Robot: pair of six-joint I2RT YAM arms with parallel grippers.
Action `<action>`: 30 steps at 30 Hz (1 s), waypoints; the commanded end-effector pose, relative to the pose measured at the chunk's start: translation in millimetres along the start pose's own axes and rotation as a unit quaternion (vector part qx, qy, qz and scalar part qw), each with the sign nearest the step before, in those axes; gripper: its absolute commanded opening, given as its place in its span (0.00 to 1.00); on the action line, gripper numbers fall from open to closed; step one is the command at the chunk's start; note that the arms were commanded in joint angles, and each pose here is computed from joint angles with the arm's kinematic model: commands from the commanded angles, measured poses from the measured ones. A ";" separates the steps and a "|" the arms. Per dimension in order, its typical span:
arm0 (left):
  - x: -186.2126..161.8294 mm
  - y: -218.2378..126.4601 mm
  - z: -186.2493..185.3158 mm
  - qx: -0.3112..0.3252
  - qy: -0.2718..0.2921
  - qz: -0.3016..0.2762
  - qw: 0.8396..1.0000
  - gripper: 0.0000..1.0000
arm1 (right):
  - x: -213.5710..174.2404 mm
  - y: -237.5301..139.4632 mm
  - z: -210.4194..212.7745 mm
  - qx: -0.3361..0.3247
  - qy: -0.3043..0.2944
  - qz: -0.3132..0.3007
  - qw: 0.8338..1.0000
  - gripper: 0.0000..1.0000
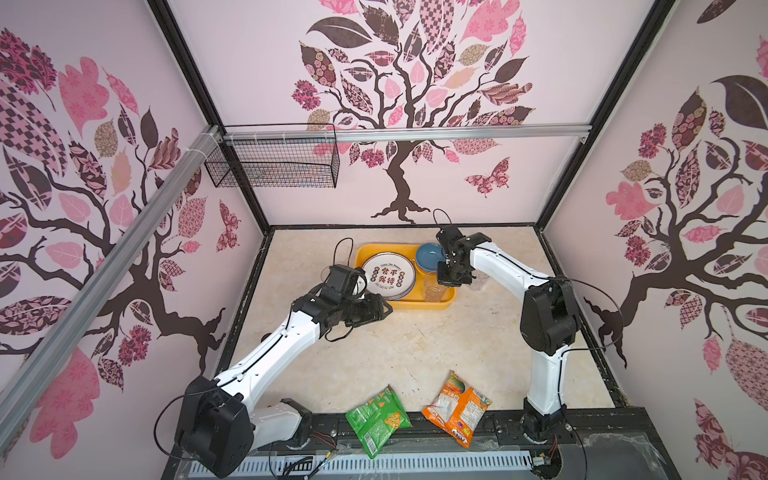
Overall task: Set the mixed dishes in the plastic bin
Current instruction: 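Open the right gripper to release the cup and raise it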
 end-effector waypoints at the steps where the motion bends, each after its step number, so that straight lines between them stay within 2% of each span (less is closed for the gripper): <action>1: -2.7 -0.4 5.3 0.001 0.000 -0.003 1.000 0.62 | 7.2 1.9 9.9 0.003 -0.010 -0.003 1.000 0.01; 14: -3.3 -1.8 5.5 0.000 -0.002 -0.004 1.000 0.62 | 9.1 6.1 13.8 -0.001 -0.016 0.001 1.000 0.13; 21: -3.6 -3.1 5.8 0.000 -0.003 -0.005 1.000 0.62 | 10.0 5.4 13.5 -0.002 -0.017 0.001 1.000 0.16; 30: -3.3 -6.3 3.8 -0.002 -0.003 -0.009 1.000 0.62 | 14.9 -17.7 13.4 0.003 -0.018 -0.022 1.000 0.21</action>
Point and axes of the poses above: each gripper's point midway between its finger pads, its own y axis out along the fingers, its own z axis along the line the jaws close on, x = y × z, the point moved 1 cm from there along -y, back along the fingers, and after that the axes turned 6 degrees about -y, right-handed, at the moved point
